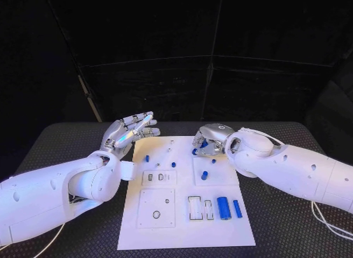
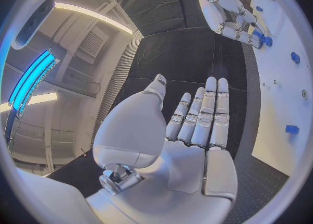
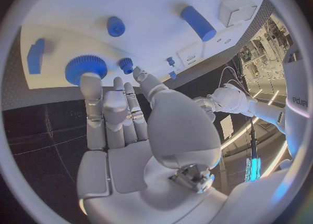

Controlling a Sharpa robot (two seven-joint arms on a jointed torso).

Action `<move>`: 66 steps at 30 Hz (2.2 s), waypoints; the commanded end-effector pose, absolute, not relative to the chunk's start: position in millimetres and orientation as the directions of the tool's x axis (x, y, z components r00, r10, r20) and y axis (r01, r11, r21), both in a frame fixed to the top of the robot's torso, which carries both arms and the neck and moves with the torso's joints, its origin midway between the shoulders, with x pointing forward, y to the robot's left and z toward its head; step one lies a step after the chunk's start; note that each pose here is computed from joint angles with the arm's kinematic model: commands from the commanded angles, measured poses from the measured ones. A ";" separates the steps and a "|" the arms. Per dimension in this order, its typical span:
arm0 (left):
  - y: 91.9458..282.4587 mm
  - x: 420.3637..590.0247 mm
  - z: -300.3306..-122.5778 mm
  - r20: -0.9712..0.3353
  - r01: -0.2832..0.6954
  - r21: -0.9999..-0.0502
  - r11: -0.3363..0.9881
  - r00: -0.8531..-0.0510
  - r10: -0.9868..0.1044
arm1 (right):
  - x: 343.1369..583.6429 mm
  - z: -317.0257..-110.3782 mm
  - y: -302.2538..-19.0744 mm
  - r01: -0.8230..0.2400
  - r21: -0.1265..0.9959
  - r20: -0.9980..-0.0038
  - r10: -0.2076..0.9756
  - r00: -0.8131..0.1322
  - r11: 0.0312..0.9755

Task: Assemble the parts on the task board

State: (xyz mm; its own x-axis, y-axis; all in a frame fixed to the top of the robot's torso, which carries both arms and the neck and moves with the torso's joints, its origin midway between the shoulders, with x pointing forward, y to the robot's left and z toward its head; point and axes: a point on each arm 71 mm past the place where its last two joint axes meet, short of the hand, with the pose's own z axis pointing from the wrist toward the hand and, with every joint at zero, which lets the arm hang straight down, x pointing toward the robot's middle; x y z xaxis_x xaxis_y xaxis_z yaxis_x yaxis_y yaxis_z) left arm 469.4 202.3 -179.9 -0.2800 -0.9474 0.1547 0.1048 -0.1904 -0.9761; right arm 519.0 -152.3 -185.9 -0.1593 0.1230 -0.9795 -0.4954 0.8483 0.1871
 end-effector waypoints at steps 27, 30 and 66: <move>199.3 468.6 -177.9 0.156 0.110 -0.974 -0.197 -0.301 -0.941 | 527.1 -195.1 -141.8 -0.482 0.158 -0.975 0.059 -0.215 0.862; 199.3 468.6 -177.9 0.157 0.110 -0.974 -0.197 -0.301 -0.941 | 527.5 -195.3 -140.4 -0.484 0.159 -0.975 0.060 -0.214 0.861; 201.2 468.1 -177.1 0.155 0.109 -0.975 -0.196 -0.299 -0.942 | 529.1 -174.0 -118.9 -0.520 0.251 -0.961 0.276 -0.031 0.816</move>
